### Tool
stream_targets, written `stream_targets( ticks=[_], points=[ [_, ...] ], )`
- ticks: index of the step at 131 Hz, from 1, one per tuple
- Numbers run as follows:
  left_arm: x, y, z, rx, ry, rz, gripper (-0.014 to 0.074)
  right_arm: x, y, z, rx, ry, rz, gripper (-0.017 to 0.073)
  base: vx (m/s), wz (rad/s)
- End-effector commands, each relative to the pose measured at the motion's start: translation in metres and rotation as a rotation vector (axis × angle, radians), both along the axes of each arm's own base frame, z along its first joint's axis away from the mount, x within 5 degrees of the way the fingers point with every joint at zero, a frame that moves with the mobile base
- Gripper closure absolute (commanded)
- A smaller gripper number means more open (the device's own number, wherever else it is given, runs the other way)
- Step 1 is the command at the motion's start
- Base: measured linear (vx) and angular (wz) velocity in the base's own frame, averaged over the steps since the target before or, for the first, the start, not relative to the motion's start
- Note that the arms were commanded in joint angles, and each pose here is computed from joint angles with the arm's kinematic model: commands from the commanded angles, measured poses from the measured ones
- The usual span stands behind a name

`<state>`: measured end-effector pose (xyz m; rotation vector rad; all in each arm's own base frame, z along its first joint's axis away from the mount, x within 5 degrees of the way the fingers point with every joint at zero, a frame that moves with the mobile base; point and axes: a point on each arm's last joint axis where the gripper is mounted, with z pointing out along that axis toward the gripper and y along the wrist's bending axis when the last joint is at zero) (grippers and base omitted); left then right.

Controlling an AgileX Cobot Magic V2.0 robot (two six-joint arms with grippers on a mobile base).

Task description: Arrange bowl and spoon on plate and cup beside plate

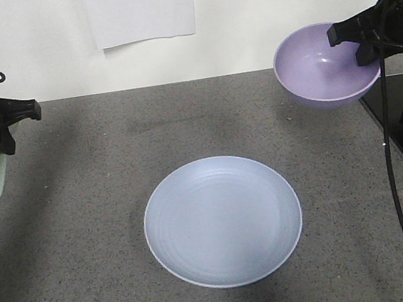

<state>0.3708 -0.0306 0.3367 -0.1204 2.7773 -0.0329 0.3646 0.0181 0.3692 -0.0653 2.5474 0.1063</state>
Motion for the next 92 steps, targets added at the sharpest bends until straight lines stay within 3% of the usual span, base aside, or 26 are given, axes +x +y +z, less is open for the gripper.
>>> stream_targets(
  ticks=[1, 92],
  points=[
    [-0.0080, -0.0016, 0.0265, -0.011, -0.100, -0.007, 0.0600, -0.0079, -0.0005, 0.0277, 0.001, -0.125, 0.002, 0.0564, 0.00, 0.00],
    [-0.0080, -0.0016, 0.0265, -0.011, -0.100, -0.007, 0.0600, -0.0079, -0.0005, 0.0277, 0.001, -0.125, 0.002, 0.0564, 0.00, 0.00]
  ],
)
